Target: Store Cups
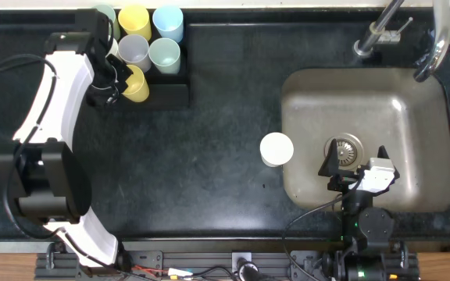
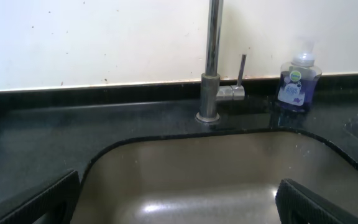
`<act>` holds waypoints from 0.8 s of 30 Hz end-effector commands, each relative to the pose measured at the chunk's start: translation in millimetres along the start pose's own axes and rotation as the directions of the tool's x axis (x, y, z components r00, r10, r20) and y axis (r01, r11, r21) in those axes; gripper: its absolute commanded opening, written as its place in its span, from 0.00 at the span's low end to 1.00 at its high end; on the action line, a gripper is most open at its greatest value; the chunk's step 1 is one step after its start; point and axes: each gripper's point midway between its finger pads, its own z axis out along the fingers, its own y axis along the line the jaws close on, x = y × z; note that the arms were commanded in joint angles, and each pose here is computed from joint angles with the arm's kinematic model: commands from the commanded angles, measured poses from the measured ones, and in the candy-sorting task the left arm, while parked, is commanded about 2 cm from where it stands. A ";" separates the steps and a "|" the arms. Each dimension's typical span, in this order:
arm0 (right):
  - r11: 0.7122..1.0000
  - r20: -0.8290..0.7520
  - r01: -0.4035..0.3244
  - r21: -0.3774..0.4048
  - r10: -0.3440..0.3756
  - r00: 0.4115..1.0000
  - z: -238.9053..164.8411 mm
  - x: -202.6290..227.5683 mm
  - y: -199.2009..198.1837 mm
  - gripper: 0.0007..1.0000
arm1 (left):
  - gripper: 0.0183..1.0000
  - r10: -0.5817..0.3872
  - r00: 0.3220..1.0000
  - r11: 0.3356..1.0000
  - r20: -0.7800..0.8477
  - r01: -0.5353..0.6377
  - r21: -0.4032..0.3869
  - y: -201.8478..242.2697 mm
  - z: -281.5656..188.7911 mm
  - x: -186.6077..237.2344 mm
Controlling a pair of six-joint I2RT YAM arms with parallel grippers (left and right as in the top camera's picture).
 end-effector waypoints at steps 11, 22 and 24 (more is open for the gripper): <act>1.000 0.013 0.001 0.000 -0.001 1.000 -0.4 -2.9 -0.4 1.00 | 1.00 -0.006 1.000 0.999 0.022 0.006 0.037 -2.4 -17.8 -0.7; 1.000 0.013 0.001 0.000 -0.001 1.000 -0.4 -2.9 -0.4 1.00 | 1.00 0.162 0.921 0.957 0.355 -0.235 0.173 56.8 -201.0 21.1; 1.000 0.013 0.001 0.000 -0.001 1.000 -0.4 -2.9 -0.4 1.00 | 1.00 0.233 0.886 0.947 0.400 -0.300 0.114 92.4 -226.9 39.3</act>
